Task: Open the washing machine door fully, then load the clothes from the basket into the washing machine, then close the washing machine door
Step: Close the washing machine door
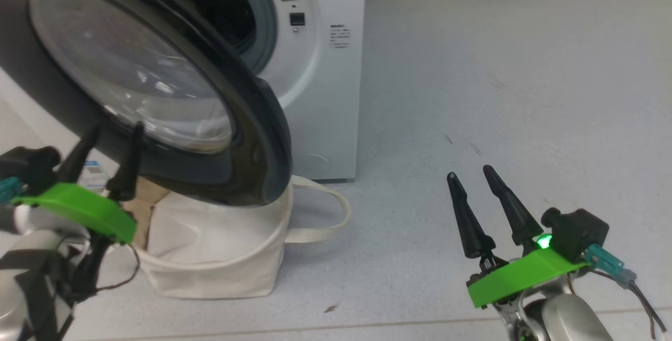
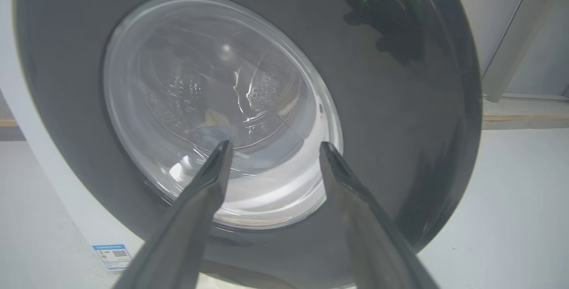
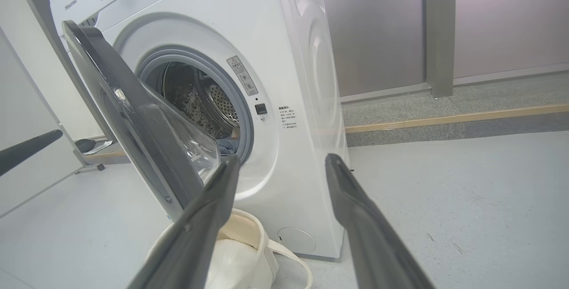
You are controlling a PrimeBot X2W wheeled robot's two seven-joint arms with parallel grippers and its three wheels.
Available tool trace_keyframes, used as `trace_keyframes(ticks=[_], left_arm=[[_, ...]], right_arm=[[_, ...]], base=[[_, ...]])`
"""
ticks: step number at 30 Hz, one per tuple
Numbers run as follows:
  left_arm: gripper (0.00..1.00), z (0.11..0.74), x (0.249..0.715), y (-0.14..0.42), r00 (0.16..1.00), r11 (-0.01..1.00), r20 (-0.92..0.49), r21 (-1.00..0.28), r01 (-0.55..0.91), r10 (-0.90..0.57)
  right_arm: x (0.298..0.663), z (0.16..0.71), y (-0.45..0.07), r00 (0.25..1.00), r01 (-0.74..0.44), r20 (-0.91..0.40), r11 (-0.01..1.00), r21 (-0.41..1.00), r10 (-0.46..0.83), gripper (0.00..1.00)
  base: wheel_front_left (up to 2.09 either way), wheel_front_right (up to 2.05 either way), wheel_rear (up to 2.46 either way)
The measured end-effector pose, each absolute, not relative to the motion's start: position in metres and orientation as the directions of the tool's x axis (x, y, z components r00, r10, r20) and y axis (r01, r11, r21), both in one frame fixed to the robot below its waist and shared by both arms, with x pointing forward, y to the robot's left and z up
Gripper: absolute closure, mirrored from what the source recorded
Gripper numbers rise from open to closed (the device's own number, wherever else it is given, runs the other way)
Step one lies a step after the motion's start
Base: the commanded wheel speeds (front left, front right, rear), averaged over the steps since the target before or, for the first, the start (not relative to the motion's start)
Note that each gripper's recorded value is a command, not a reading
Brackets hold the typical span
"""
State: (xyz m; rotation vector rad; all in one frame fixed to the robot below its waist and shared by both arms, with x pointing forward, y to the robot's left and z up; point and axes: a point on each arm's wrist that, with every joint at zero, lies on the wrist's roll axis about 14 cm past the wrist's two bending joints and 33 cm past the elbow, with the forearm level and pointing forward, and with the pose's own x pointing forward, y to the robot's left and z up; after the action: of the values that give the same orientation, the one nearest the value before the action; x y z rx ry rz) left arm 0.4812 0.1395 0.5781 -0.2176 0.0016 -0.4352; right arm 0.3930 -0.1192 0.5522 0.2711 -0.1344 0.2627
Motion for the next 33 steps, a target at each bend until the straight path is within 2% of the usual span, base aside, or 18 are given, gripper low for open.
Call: trace_keyframes(ticks=[4,13,20,25,33], left_arm=[[0.00,0.585,0.473,0.175,0.942,0.931,0.073,-0.147,0.335,-0.328],[0.00,0.561,0.434,0.247,0.989,0.978,0.031,-0.147,0.147,-0.144],[0.00,0.538,0.404,0.257,0.995,0.979,-0.016,-0.182,0.090,-0.095],[0.00,0.544,0.391,0.262,0.999,0.976,0.012,-0.210,0.051,-0.050],[0.00,0.535,0.374,0.274,1.000,0.981,-0.010,-0.193,-0.004,0.003]], right_arm=[[0.394,0.555,-0.113,0.951,-0.293,0.175,0.923,0.250,0.255,0.00],[0.392,0.550,-0.105,0.948,-0.310,0.164,0.914,0.261,0.274,0.00],[0.391,0.551,-0.104,0.946,-0.314,0.171,0.910,0.270,0.275,0.00],[0.390,0.552,-0.103,0.945,-0.316,0.176,0.908,0.274,0.276,0.00],[0.384,0.553,-0.107,0.948,-0.307,0.180,0.911,0.275,0.265,0.00]], base=[[0.00,0.00,0.00],[0.00,0.00,0.00],[0.00,0.00,0.00],[0.00,0.00,0.00],[0.00,0.00,0.00]])
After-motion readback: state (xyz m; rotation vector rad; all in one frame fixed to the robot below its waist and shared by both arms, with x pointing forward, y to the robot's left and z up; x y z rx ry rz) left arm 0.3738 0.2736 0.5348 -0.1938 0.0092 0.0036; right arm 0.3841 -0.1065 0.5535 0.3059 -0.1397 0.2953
